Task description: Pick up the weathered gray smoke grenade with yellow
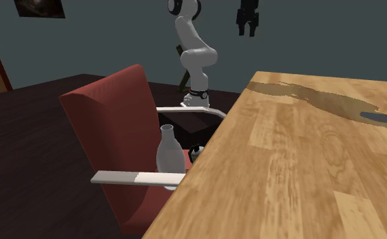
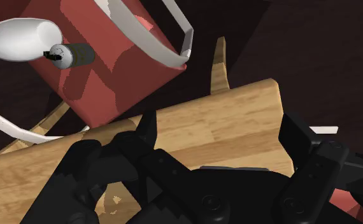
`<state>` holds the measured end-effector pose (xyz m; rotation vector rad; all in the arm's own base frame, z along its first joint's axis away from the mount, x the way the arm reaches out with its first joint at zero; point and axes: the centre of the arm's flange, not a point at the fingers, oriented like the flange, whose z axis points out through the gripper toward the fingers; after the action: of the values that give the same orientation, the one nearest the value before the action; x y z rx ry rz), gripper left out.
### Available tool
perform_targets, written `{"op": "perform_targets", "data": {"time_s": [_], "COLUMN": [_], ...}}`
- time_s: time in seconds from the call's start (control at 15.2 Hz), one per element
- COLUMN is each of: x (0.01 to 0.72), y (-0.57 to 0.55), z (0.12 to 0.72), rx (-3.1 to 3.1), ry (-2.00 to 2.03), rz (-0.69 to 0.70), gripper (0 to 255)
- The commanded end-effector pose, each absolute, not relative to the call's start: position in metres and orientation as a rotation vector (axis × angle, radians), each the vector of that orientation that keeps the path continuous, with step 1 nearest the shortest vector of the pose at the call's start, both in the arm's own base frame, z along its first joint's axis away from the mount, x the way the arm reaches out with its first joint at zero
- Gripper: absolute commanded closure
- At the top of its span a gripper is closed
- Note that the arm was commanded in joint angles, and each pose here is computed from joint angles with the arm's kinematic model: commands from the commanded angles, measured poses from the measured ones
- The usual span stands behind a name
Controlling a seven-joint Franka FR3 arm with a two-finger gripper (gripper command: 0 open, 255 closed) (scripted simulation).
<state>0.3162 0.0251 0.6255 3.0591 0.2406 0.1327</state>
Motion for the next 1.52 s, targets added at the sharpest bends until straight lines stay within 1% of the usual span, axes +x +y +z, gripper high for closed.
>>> {"op": "perform_targets", "data": {"time_s": [0.0, 1.45], "x": [0.316, 0.374], "y": [0.025, -0.195], "z": [0.626, 0.435], "rx": [3.059, 3.111], "ry": [0.241, 0.308], "rz": [0.133, 0.229], "gripper": [0, 0]}}
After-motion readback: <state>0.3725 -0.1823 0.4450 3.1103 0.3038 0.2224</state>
